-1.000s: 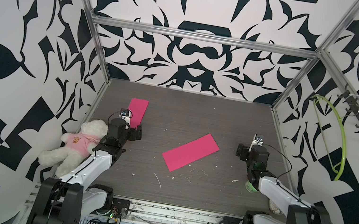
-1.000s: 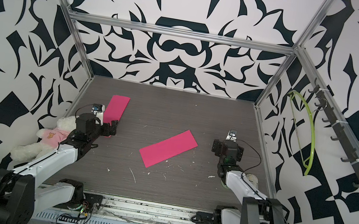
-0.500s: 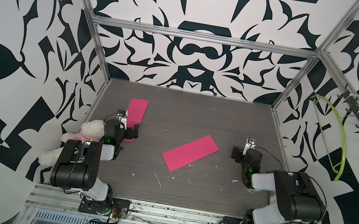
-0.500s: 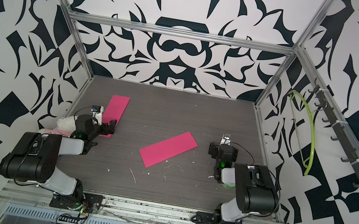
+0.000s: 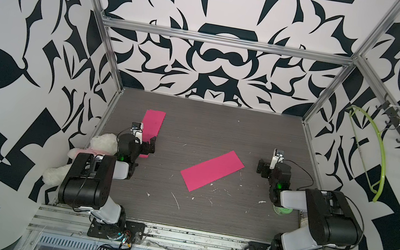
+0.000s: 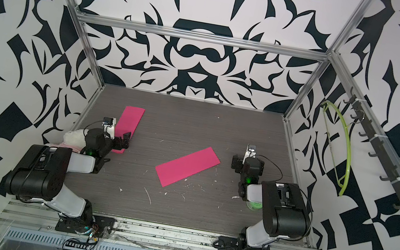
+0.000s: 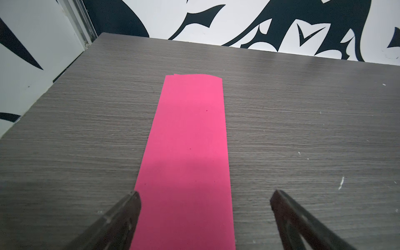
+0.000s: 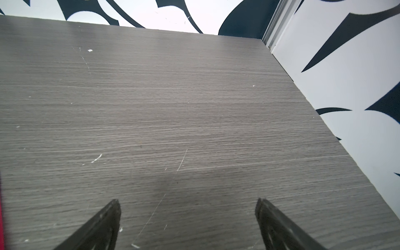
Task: Fold the rectangular paper in half along the long edge
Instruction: Reset both arms
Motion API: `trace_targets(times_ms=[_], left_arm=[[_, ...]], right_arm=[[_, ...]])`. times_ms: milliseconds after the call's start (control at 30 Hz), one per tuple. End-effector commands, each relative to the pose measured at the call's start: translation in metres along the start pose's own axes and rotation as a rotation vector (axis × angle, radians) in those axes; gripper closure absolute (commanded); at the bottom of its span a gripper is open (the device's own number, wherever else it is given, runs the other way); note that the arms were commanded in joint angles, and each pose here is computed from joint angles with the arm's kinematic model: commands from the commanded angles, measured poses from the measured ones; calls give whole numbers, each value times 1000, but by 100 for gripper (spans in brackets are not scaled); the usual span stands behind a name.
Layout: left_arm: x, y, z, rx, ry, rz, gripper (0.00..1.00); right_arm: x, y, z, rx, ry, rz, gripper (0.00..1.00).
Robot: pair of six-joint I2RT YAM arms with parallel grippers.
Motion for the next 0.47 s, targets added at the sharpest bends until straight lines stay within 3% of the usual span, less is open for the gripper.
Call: trace_targets(times_ms=[0,433], left_arm=[[-3,1,-4,-3,-6,-10,1],[-3,0,-5,-12,-1,-9,1]], right_arm=[[-2,3,-14,-6,-43,-12,0],[-1,3,-14,-6,-44,-12,0]])
Point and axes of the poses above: each gripper's point midway between its finger pads, its own x axis back along the fingers, its own y axis along the line the jaws close on, z = x × y, the point moved 6 cm from there along x, back along the fingers, and after that the axes turned 14 degrees about -x, right-handed, at the moved point
